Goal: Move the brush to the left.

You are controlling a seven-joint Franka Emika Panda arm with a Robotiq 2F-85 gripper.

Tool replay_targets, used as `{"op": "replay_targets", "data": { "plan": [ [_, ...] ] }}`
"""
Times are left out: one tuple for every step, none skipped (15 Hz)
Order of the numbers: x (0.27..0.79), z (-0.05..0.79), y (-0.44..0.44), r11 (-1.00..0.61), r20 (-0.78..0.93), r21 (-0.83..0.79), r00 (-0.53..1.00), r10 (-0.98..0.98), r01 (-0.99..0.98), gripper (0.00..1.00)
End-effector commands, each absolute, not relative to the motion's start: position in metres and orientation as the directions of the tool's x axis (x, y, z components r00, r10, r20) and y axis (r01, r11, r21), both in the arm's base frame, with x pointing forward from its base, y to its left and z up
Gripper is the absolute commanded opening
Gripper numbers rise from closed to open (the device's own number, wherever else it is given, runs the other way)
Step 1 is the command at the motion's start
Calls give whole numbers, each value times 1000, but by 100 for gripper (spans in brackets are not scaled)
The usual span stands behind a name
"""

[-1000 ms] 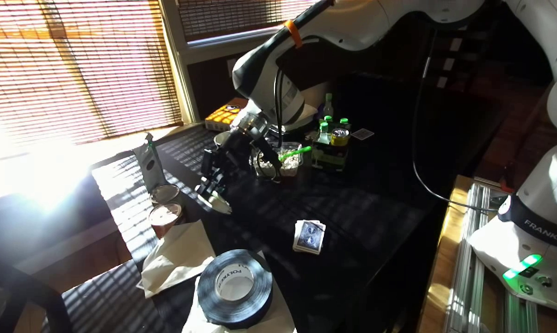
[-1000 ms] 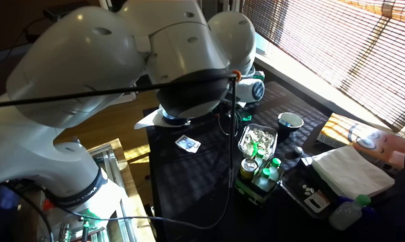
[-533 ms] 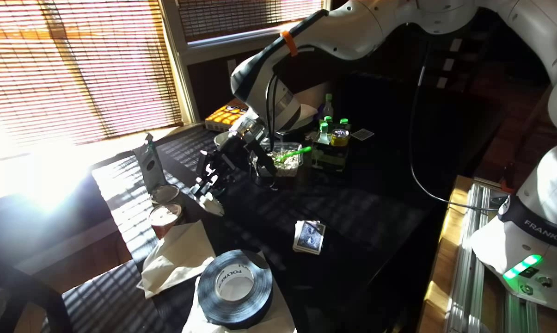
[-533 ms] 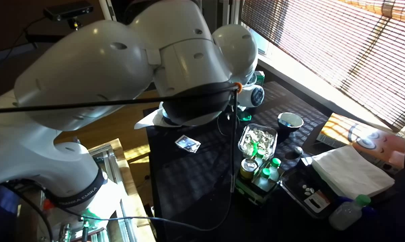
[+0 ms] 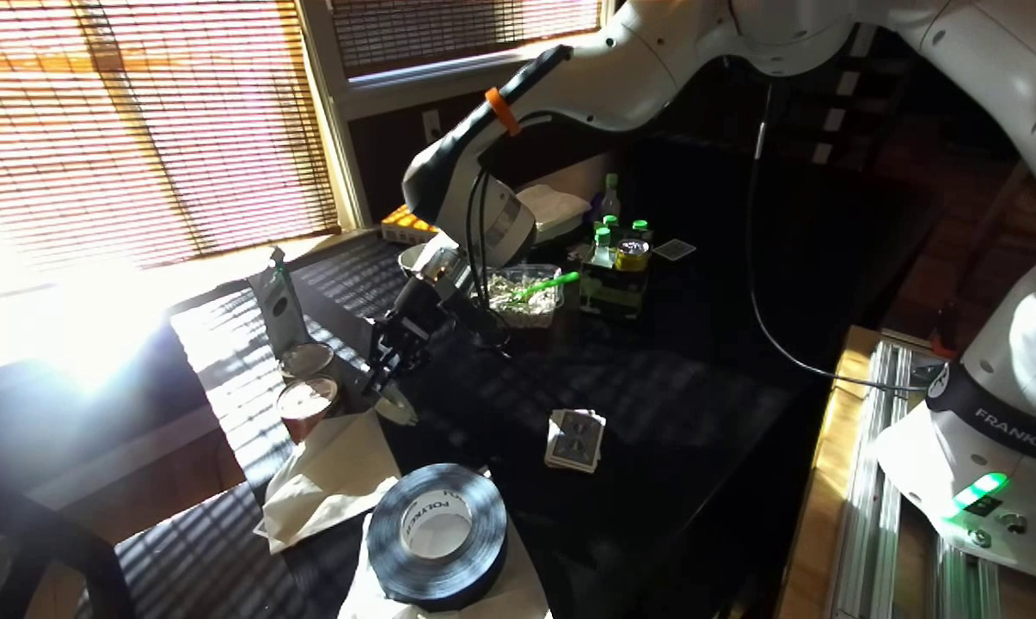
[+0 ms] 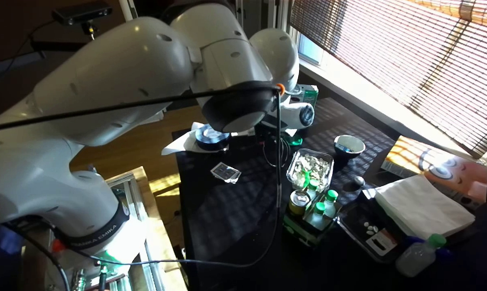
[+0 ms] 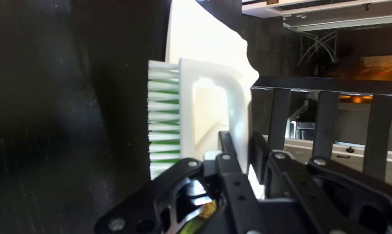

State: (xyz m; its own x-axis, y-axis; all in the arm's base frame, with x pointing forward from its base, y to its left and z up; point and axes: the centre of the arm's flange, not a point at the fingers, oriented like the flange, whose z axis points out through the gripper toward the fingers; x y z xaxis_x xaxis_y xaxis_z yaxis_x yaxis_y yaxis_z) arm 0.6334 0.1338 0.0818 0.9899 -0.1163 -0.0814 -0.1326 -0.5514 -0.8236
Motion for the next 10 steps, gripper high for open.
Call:
{"op": "replay_targets", "data": {
  "plan": [
    [654, 64, 135, -568, -101, -810, 989, -111, -147, 4],
    [656, 62, 134, -575, -104, -805, 988, -110, -149, 4],
    [657, 61, 133, -582, -110, -798, 987, -114, -156, 4],
    [658, 62, 130, -601, -111, -782, 986, -126, -165, 43],
    [659, 65, 129, -622, -109, -763, 984, -143, -175, 44],
    [659, 71, 126, -647, -107, -740, 982, -155, -182, 50],
    [658, 75, 124, -665, -106, -722, 980, -167, -192, 56],
    [657, 82, 123, -688, -100, -700, 979, -175, -194, 64],
    [656, 89, 123, -708, -97, -678, 979, -178, -196, 70],
    [656, 96, 125, -722, -93, -664, 980, -174, -191, 78]
  ]
}}
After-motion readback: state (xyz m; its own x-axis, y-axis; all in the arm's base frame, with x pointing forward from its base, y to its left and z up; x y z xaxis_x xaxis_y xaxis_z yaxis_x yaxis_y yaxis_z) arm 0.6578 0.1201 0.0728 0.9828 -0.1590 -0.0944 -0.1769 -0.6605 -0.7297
